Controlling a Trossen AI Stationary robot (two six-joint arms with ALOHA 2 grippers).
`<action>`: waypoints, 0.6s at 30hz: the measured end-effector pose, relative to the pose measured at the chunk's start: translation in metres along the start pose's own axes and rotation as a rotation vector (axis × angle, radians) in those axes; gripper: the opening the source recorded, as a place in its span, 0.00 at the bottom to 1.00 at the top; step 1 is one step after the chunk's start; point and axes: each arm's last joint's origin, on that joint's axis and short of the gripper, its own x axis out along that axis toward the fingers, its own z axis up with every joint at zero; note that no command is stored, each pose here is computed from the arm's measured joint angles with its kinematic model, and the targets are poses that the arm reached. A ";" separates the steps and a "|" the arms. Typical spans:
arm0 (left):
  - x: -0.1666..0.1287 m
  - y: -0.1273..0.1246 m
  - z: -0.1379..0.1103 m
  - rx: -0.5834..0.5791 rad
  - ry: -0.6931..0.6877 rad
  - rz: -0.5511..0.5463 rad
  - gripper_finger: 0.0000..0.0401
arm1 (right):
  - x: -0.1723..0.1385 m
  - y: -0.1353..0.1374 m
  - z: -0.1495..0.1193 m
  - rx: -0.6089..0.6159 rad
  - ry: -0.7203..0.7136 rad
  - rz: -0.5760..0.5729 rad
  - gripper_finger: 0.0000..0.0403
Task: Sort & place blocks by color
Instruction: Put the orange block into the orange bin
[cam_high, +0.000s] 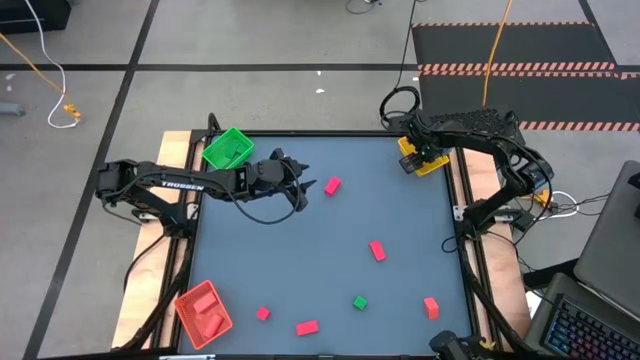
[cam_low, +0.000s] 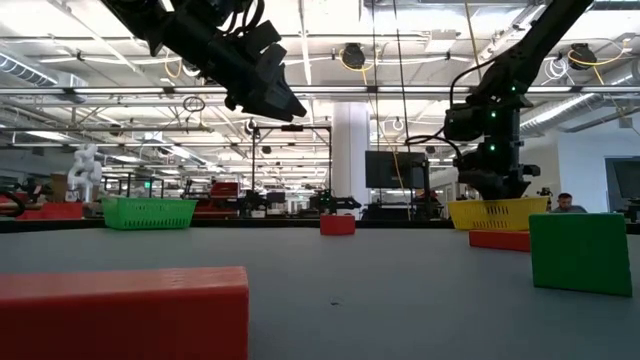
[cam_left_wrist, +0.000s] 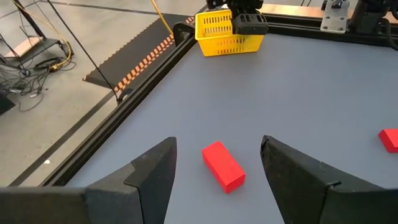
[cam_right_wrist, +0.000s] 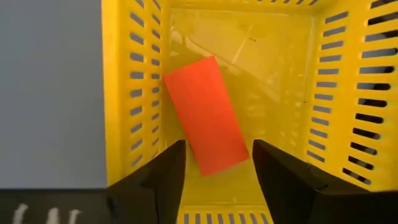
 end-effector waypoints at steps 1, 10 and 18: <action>0.000 0.000 0.000 0.000 0.000 0.000 0.58 | 0.000 0.000 0.000 0.001 0.000 0.000 0.43; 0.000 0.000 0.000 -0.001 0.000 -0.001 0.58 | 0.012 0.001 -0.013 0.022 0.010 -0.002 0.34; 0.000 0.000 0.000 -0.003 0.000 -0.001 0.58 | 0.013 0.001 -0.013 0.004 0.009 -0.005 0.31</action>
